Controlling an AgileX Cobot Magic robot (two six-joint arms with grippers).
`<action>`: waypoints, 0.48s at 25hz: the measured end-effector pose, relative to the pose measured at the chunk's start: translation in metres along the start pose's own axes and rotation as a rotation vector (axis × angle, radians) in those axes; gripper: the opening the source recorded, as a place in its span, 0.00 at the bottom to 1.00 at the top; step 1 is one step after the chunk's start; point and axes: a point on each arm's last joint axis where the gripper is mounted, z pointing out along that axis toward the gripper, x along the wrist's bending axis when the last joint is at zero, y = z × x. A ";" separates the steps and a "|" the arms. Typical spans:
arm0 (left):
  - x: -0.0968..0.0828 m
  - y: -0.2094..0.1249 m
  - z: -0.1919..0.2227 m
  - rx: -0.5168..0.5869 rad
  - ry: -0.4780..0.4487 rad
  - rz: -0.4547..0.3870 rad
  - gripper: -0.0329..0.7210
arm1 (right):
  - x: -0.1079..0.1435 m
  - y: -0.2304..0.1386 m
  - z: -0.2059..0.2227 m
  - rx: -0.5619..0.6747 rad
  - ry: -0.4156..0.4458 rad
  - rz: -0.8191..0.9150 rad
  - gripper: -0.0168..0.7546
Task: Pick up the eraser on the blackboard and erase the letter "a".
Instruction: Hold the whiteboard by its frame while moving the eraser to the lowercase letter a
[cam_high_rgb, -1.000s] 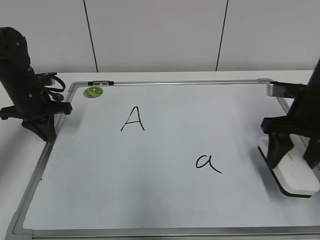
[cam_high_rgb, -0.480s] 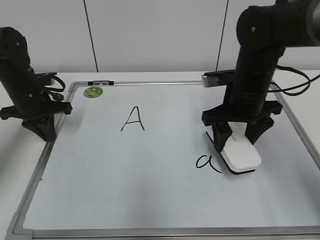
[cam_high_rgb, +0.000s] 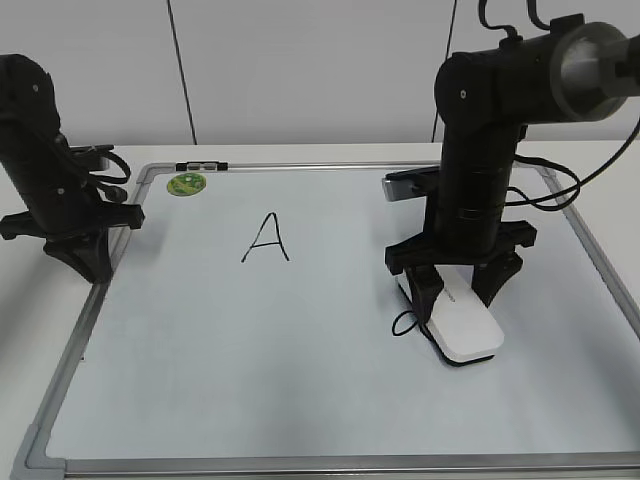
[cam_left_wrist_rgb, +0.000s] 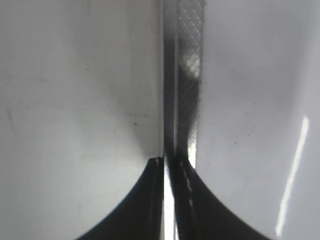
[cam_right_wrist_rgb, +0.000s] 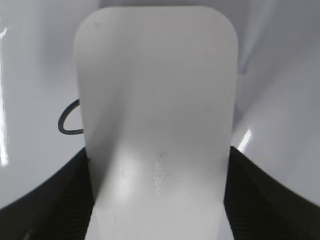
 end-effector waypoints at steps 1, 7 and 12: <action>0.000 0.000 0.000 0.000 0.000 0.000 0.08 | 0.000 0.001 0.001 0.003 0.000 0.000 0.70; 0.000 0.000 0.000 0.000 0.000 0.000 0.08 | 0.001 0.003 0.004 -0.009 0.009 0.007 0.70; 0.000 0.000 0.000 0.000 -0.001 -0.001 0.08 | 0.006 0.006 0.008 -0.024 0.008 0.003 0.70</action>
